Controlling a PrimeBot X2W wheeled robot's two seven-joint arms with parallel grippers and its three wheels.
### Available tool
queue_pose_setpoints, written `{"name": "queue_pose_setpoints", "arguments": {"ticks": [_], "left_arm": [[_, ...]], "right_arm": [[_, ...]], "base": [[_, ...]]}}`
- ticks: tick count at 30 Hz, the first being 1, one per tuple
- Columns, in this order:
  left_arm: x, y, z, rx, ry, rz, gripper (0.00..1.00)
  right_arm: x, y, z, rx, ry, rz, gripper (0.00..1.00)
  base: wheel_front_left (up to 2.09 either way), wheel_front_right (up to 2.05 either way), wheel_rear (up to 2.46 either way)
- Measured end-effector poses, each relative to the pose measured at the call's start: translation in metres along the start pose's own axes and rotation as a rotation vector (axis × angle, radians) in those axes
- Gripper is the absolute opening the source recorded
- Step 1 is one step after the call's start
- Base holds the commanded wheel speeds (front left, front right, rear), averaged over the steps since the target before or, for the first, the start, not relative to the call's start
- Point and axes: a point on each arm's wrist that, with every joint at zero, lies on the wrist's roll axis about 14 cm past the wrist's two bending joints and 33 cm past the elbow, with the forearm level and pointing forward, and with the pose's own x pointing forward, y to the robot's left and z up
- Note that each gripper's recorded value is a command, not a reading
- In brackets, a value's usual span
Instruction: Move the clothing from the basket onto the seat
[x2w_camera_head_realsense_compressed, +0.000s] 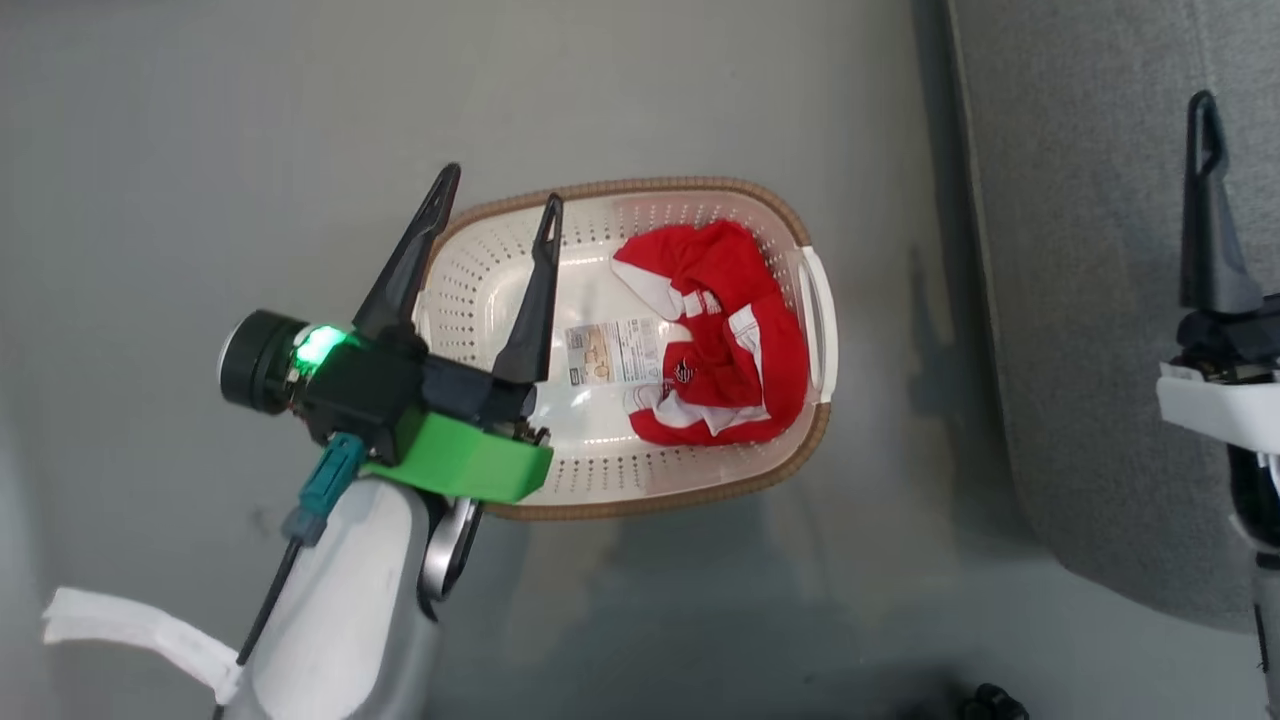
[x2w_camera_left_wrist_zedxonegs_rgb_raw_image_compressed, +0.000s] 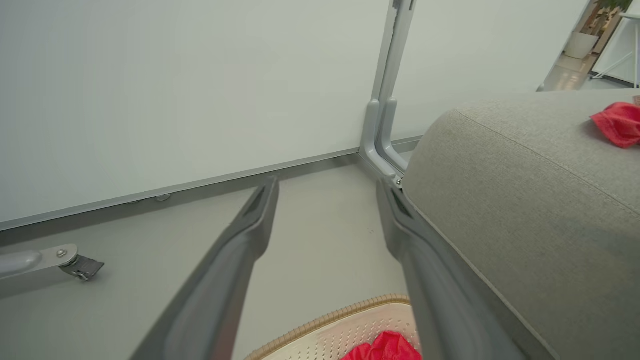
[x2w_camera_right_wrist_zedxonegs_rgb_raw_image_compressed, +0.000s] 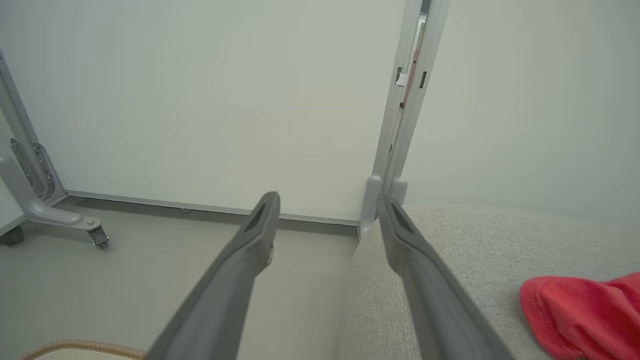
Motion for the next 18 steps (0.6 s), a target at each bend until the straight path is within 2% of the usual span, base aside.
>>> {"name": "queue_pose_setpoints", "arguments": {"ticks": [8,12,18], "left_arm": [[0.041,-0.027,-0.077,-0.013,0.139,-0.185,1.00],[0.040,-0.066,-0.129,-0.021,0.260,-0.360,1.00],[0.031,-0.102,-0.195,-0.030,0.425,-0.562,1.00]], "right_arm": [[0.023,-0.018,-0.036,-0.039,0.001,-0.015,1.00],[0.023,-0.022,-0.058,-0.048,0.026,-0.017,1.00],[0.021,-0.018,-0.091,-0.066,0.073,0.015,1.00]], "base": [[0.00,0.00,0.00],[0.00,0.00,0.00],[0.00,0.00,0.00]]}}
